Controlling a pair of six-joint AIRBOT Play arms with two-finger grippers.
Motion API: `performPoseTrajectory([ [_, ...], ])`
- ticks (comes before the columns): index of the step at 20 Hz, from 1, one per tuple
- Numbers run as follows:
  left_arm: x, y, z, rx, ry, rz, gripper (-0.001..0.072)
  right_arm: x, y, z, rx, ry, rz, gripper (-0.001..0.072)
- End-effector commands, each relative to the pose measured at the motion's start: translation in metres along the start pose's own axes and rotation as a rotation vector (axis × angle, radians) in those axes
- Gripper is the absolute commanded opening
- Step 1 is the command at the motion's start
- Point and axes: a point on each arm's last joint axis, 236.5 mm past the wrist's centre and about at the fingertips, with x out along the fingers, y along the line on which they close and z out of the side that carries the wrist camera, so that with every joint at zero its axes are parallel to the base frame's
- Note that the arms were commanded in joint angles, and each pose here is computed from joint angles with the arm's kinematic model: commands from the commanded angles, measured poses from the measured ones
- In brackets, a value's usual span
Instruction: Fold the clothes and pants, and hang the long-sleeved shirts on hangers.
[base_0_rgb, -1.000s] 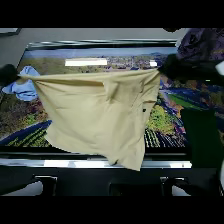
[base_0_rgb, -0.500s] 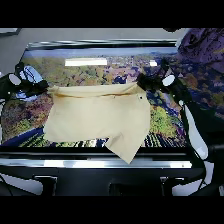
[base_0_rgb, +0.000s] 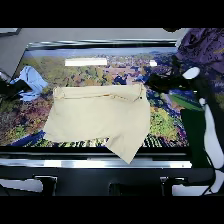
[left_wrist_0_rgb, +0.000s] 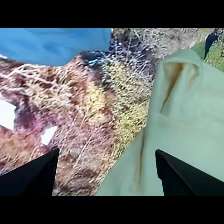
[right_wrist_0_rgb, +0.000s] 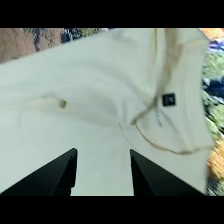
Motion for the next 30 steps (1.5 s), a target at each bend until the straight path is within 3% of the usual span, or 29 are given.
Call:
performPoseTrajectory([
  [1,-0.037,0.034,-0.030,-0.124,0.014,-0.060,0.0707,-0.065,-0.051,-0.056,-0.083,0.148,-0.094,0.0415],
  [6,-0.022,0.054,-0.118,-0.280,0.125,-0.107,0.0706,-0.060,-0.098,-0.184,0.131,0.288,-0.027,0.0419],
  [8,-0.014,0.053,-0.135,-0.292,0.167,-0.108,0.0706,-0.042,-0.094,-0.218,0.188,0.328,0.047,0.0494],
  [9,-0.011,0.053,-0.138,-0.292,0.177,-0.108,0.0706,-0.034,-0.096,-0.225,0.207,0.315,0.059,0.0492],
  [16,-0.010,0.048,-0.140,-0.282,0.183,-0.111,0.0707,0.005,-0.096,-0.226,0.276,0.268,0.196,0.0474],
  [30,-0.010,0.048,-0.140,-0.282,0.182,-0.111,0.0707,0.027,-0.108,-0.232,0.324,0.280,0.218,0.0469],
])
